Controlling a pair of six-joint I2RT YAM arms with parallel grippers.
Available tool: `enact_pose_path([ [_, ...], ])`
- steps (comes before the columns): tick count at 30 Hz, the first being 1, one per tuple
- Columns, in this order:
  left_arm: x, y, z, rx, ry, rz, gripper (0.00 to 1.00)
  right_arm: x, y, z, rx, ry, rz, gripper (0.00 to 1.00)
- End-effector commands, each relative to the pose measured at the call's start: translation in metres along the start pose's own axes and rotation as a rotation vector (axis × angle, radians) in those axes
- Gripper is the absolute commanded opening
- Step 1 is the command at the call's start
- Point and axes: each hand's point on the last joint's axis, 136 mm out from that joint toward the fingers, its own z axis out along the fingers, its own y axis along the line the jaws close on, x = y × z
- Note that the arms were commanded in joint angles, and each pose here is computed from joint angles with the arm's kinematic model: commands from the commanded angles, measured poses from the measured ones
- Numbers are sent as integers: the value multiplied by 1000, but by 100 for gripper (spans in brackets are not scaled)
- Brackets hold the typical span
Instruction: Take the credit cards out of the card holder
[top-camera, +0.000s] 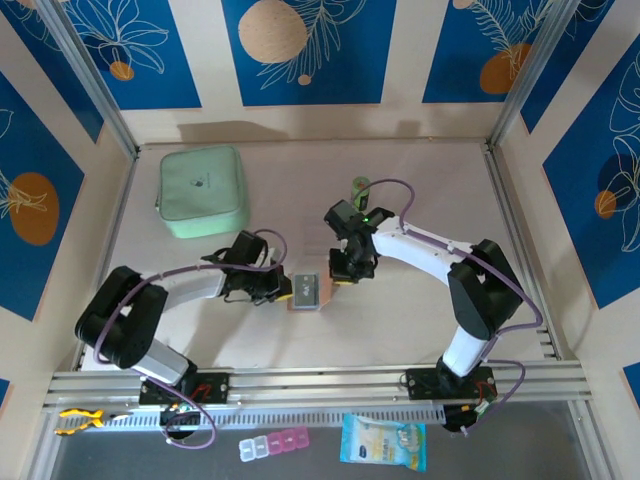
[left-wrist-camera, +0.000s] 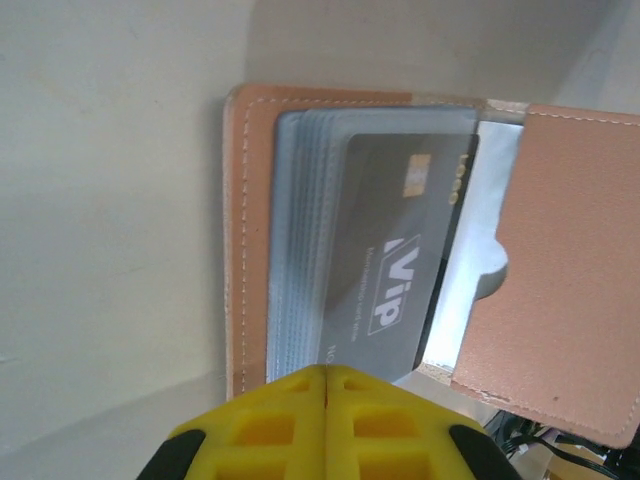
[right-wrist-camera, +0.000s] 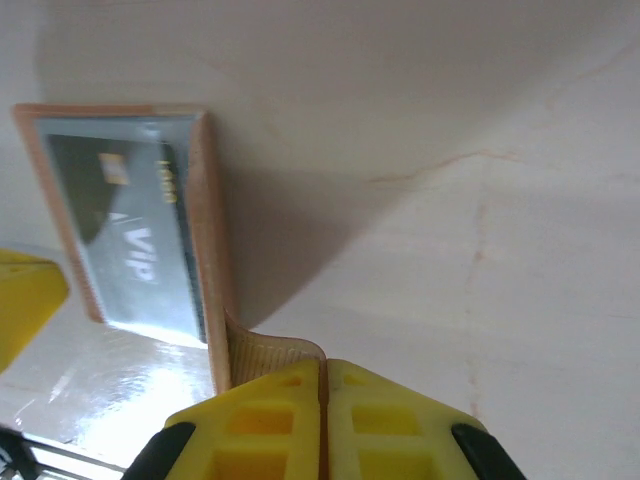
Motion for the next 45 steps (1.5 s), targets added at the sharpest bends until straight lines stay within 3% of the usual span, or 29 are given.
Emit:
enact_pose_path([
  [1, 3, 8, 6, -26, 8, -16, 4, 4, -14, 0, 27, -2, -7, 7],
  [13, 8, 27, 6, -116, 22, -33, 2, 3, -24, 38, 19, 40, 15, 6],
  [27, 6, 50, -14, -169, -11, -69, 1, -6, -14, 54, -1, 47, -5, 7],
  [38, -12, -4, -39, -90, -61, 36, 2, -5, -11, 48, -23, 36, -12, 10],
  [45, -5, -48, -13, -50, -13, 109, 2, -5, -9, 48, -34, 38, -9, 10],
])
